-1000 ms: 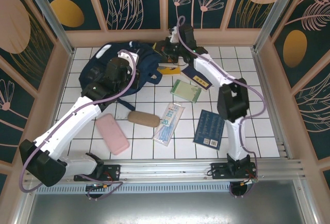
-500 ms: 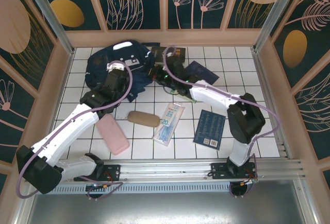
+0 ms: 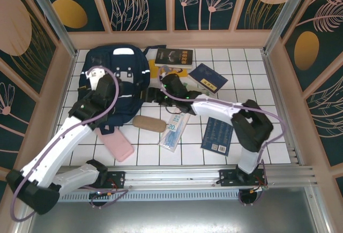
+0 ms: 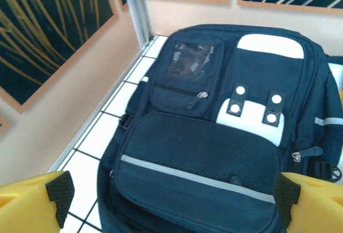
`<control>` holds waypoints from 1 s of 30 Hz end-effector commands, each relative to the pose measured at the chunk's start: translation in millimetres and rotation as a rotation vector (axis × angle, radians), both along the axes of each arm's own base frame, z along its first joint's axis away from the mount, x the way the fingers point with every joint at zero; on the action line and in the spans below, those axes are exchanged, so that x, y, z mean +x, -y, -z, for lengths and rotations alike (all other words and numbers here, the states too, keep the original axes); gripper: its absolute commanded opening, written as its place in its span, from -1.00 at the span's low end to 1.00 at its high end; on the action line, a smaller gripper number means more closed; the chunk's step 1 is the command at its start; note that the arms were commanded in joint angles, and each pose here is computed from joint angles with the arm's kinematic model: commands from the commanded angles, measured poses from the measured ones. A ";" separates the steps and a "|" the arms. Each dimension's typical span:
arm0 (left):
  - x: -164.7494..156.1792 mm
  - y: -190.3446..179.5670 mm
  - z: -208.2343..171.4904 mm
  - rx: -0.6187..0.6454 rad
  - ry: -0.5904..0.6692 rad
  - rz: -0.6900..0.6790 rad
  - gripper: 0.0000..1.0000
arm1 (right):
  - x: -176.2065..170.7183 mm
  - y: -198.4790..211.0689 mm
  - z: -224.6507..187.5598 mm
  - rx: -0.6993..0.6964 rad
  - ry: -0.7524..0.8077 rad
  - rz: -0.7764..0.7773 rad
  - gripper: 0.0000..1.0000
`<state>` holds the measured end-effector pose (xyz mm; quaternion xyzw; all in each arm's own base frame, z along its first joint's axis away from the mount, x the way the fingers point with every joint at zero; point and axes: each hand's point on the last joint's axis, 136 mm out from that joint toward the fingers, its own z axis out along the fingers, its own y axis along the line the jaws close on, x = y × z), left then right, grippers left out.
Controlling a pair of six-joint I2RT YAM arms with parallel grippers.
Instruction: Pack the student bag
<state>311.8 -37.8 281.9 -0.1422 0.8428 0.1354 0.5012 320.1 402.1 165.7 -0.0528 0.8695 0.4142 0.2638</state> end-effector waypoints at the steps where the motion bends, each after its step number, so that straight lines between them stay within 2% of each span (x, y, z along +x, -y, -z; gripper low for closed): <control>1: 40.7 39.5 35.8 0.019 -0.142 0.092 0.96 | 29.4 57.2 -21.7 -0.076 0.094 0.167 0.60; 5: 82.5 72.2 85.1 0.055 -0.263 0.135 0.97 | 47.3 97.0 -18.6 -0.077 0.051 0.255 0.51; 10: 123.2 100.4 135.7 0.069 -0.356 0.178 0.96 | 51.6 109.9 -20.4 -0.087 0.062 0.270 0.48; 13: 144.7 112.0 150.2 0.044 -0.367 0.194 0.97 | 55.9 111.6 -14.7 -0.086 0.040 0.265 0.48; 18: 183.9 130.0 179.0 -0.070 -0.389 0.220 0.97 | 59.5 113.8 -7.7 -0.082 0.015 0.259 0.49; 23: 213.2 145.7 208.0 -0.059 -0.419 0.242 0.96 | 57.4 121.1 1.2 -0.109 0.002 0.263 0.49; 27: 222.6 145.8 239.5 0.013 -0.473 0.250 0.68 | 56.8 132.8 0.9 -0.101 -0.004 0.284 0.49; 29: 224.4 144.0 249.3 0.053 -0.485 0.262 0.37 | 56.3 136.3 -0.6 -0.099 -0.001 0.286 0.48; 30: 225.7 141.2 252.6 0.077 -0.488 0.263 0.15 | 56.3 137.9 -2.3 -0.097 0.003 0.289 0.47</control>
